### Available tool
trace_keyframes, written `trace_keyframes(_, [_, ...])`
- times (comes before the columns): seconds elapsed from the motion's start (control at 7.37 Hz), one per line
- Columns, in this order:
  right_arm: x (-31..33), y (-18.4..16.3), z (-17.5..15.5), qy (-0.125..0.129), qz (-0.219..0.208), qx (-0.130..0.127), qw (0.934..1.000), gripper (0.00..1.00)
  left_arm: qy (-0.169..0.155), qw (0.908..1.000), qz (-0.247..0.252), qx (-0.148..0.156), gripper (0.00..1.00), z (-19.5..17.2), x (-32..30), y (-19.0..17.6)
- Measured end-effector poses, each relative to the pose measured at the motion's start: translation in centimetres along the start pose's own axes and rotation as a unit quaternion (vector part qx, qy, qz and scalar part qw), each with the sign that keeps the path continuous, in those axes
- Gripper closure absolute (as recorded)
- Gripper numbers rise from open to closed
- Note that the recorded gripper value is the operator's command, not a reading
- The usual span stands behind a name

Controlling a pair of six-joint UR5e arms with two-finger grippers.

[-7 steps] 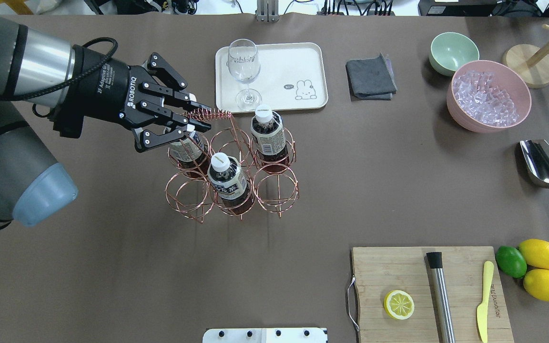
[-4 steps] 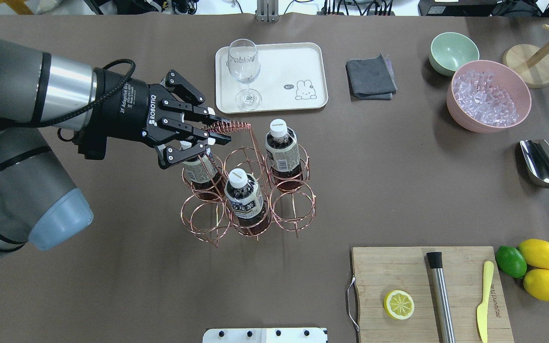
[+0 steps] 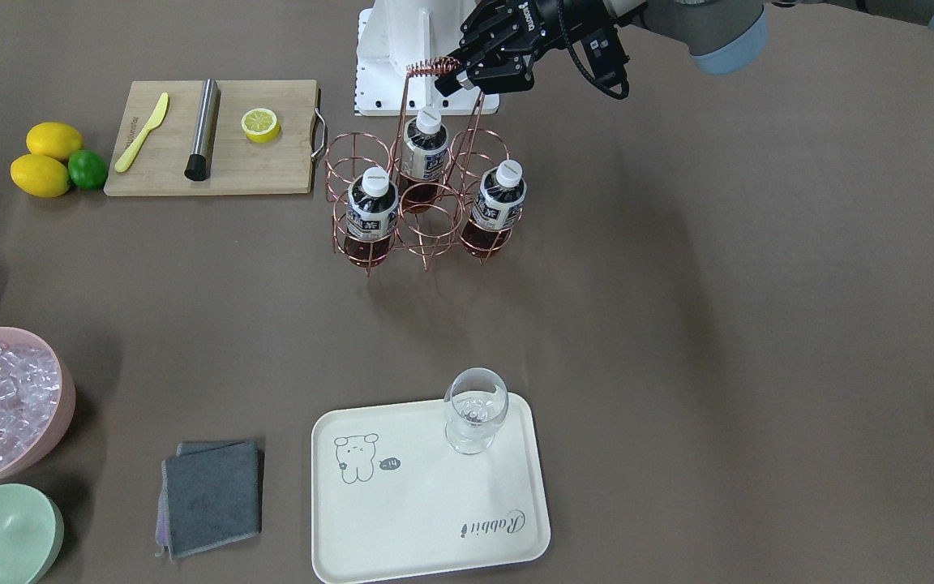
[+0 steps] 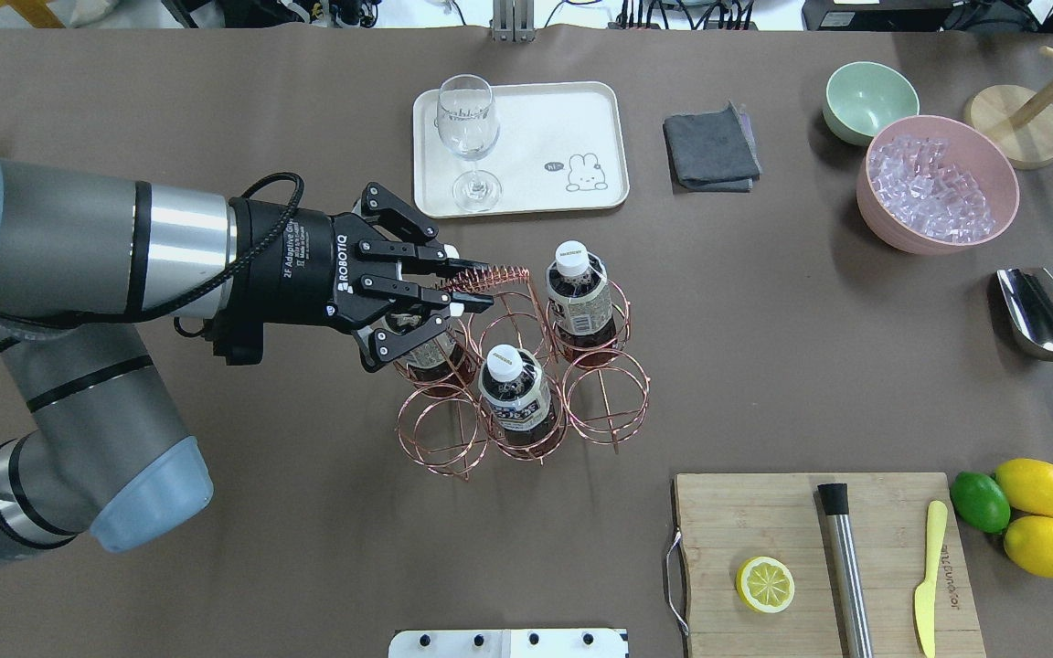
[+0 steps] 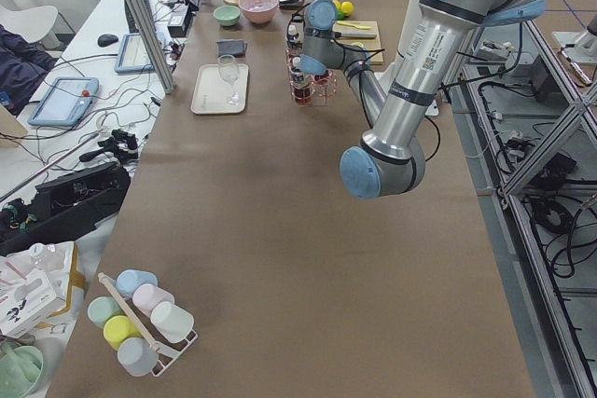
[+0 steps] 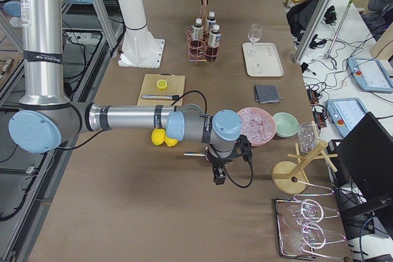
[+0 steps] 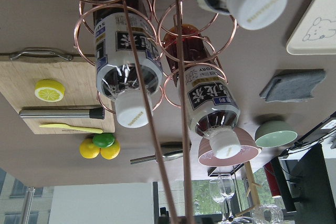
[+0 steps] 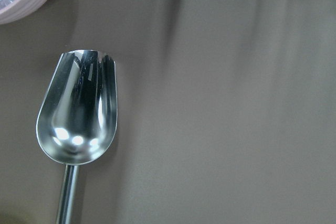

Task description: Take tea from basket to plate

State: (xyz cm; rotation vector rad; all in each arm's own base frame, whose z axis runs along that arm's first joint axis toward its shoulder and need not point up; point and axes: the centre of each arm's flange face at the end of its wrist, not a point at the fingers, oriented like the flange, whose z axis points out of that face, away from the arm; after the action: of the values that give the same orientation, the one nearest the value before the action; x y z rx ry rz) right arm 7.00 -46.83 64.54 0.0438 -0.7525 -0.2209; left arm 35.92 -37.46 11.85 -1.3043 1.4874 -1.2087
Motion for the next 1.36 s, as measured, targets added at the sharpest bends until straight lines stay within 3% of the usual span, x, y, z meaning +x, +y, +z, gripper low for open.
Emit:
trace_keyframes(0.41, [-0.3,0.8,0.2,-0.009,0.002,0.001,1.0,0.01,0.017,0.9989,-0.032,-0.028,1.0,0.9,-0.5,-0.5])
trace_keyframes(0.81, [-1.4,0.6,-0.8,-0.017,0.013,0.003,0.9998,0.01,0.011,0.9985,-0.04,-0.037,1.0,1.3,-1.3,-0.9])
trace_keyframes(1.36, [-9.4,-2.9,-3.8,-0.018,0.037,-0.003,0.9991,0.01,0.006,0.9979,-0.045,-0.046,1.0,2.4,-2.3,-2.1])
